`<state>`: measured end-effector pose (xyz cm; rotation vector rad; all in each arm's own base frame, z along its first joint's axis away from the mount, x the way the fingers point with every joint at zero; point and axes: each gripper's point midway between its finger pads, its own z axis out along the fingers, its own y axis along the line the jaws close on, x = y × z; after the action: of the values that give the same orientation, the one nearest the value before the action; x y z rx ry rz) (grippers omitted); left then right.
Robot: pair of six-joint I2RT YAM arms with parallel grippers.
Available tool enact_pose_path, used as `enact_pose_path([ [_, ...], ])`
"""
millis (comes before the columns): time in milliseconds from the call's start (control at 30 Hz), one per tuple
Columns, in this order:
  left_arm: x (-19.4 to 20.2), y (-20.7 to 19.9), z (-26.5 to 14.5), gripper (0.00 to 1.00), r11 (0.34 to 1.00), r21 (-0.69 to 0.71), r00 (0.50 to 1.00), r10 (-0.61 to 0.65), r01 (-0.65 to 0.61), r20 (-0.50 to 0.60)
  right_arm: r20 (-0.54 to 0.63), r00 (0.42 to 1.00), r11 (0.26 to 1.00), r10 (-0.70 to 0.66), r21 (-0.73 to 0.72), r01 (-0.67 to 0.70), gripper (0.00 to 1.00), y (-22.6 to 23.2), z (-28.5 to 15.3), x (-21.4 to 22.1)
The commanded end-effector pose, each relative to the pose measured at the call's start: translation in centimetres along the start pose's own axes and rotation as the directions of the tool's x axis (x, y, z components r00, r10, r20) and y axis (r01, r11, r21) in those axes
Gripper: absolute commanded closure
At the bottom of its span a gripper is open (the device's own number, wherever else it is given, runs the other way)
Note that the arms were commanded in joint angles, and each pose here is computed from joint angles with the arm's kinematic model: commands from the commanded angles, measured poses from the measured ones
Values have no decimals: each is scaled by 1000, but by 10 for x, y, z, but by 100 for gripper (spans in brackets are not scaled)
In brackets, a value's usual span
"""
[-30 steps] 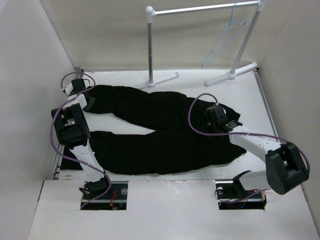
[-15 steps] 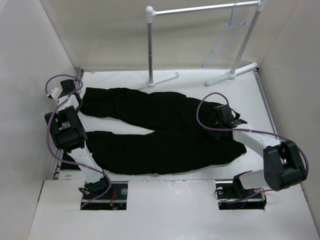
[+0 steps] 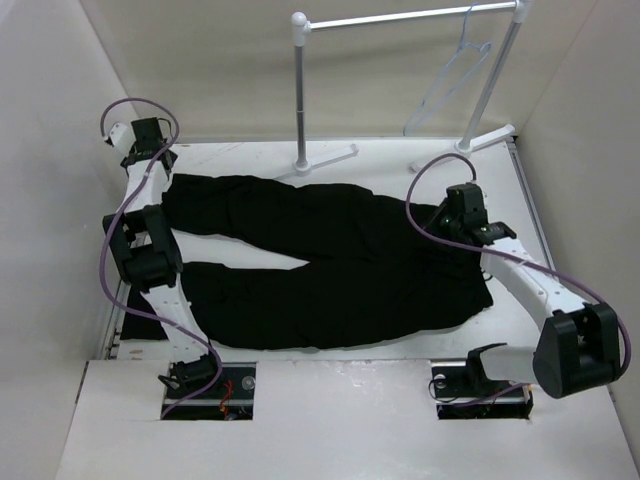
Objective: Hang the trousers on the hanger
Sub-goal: Flatten out the trousers at the center of the board.
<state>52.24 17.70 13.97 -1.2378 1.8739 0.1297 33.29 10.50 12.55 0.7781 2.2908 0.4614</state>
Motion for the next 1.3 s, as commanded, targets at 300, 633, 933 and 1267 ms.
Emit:
enact_pose_path([
  [300,23,-27,30,46,996,59,991,69,-63,-114,21,998,996,-52,-72,54,52,21,-7,-13],
  [633,72,-44,70,49,991,129,957,75,-40,-280,-66,992,990,-112,-94,105,51,26,-1,30],
  [933,54,-45,75,88,994,112,985,25,-6,-169,-78,991,992,-111,-72,106,43,19,4,40],
  [1267,-29,-64,46,92,987,143,990,-94,78,109,61,997,996,37,83,-42,35,-29,27,-31],
])
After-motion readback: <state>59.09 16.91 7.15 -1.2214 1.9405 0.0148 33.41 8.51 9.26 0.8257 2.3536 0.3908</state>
